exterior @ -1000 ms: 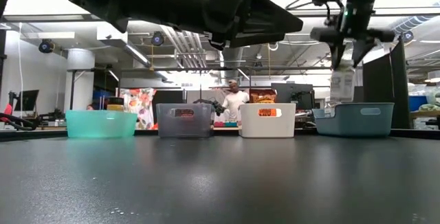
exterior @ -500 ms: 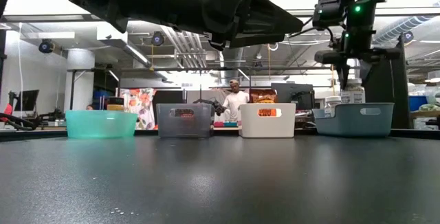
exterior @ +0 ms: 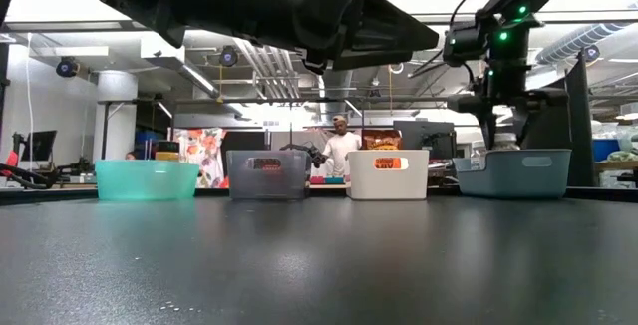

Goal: Sort spices by type
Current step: Put the white seasoning bottle into the blue bin, then put the black seasoning bottle into the green bin

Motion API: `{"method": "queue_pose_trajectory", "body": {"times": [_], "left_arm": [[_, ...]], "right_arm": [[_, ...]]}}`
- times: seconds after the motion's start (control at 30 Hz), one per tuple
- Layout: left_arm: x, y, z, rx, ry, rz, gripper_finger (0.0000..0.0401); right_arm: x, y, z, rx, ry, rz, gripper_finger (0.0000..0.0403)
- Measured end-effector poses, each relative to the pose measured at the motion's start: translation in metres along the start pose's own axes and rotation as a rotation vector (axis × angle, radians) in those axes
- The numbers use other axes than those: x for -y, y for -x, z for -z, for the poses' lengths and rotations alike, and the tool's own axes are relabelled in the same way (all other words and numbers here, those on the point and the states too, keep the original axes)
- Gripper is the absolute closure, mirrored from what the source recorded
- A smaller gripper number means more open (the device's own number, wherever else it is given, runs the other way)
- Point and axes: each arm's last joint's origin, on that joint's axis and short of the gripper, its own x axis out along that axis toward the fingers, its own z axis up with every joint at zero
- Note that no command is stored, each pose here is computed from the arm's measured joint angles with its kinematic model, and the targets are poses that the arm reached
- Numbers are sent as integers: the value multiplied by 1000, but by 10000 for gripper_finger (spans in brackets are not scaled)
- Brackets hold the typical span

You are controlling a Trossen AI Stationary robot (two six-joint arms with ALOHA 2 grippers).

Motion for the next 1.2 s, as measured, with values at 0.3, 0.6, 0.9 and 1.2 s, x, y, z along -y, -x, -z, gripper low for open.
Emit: {"method": "queue_pose_trajectory", "body": {"times": [0.3, 0.6, 0.9, 1.2], "left_arm": [[0, 0, 1, -12, 2, 1, 118], [0, 0, 1, -14, 9, 2, 118], [0, 0, 1, -14, 22, 1, 118], [0, 0, 1, -14, 29, 1, 118]], "right_arm": [[-4, -13, -5, -15, -4, 38, 206], [-2, -11, -4, -18, 8, 24, 138], [-3, -11, -4, -7, 21, 21, 58], [5, 19, -12, 101, 26, -5, 67]]}}
